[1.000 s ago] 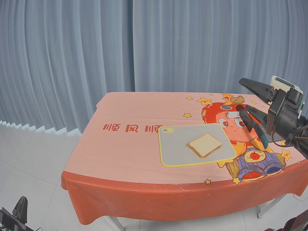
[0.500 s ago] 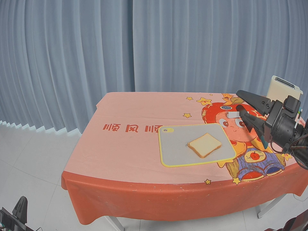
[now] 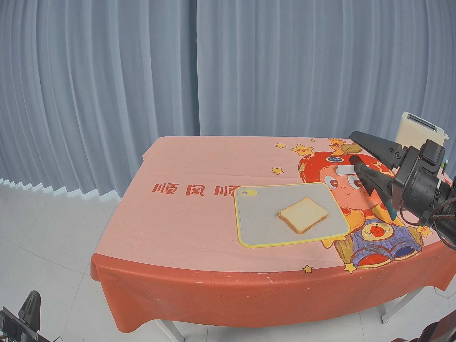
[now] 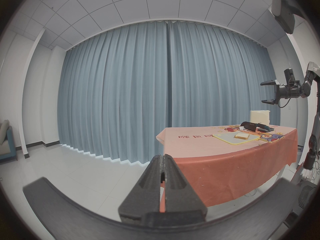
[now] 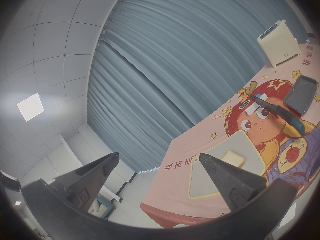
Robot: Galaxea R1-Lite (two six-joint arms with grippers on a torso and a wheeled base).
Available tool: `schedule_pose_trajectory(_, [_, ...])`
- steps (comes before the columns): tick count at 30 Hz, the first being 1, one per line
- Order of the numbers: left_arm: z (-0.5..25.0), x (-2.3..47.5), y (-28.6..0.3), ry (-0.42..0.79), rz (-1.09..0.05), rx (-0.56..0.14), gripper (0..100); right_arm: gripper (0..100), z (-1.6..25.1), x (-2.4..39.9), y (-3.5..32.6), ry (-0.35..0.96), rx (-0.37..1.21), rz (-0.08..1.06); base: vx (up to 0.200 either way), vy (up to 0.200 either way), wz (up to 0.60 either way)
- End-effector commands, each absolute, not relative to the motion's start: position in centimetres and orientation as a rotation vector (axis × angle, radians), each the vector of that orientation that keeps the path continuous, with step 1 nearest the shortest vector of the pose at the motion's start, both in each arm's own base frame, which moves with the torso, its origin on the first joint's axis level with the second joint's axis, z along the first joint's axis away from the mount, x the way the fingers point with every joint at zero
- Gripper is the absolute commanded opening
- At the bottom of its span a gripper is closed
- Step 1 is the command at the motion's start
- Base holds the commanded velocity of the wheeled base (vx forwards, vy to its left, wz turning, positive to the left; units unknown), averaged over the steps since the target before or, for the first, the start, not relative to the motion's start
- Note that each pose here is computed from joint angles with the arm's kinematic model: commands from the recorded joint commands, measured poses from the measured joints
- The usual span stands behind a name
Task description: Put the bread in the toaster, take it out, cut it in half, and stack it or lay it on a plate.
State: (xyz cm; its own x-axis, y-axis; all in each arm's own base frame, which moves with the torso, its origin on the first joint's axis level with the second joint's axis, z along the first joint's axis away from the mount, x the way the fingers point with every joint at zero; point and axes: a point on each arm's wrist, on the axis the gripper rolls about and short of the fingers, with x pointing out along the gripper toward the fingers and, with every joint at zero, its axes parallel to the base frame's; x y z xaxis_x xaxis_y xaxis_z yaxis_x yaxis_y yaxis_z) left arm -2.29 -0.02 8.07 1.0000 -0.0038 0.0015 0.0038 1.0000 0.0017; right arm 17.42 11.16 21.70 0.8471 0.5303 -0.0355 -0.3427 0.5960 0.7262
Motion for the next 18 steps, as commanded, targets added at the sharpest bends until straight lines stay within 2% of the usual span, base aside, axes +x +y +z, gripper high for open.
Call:
schedule_pose_trajectory(1, [7.55,-2.28,-0.02,0.0,-0.005,0.002,0,100,21.65,17.43,11.16,0.259,0.774,0.514,0.0,0.0,0.0])
schedule_pose_trajectory(11, [7.55,-2.28,-0.02,0.0,-0.003,0.002,0,100,21.53,17.16,11.6,0.271,0.759,0.539,0.0,0.0,0.0])
schedule_pose_trajectory(18, [7.55,-2.28,-0.02,0.0,-0.003,0.002,0,100,21.0,16.96,11.77,0.276,0.693,0.55,0.0,0.0,0.0])
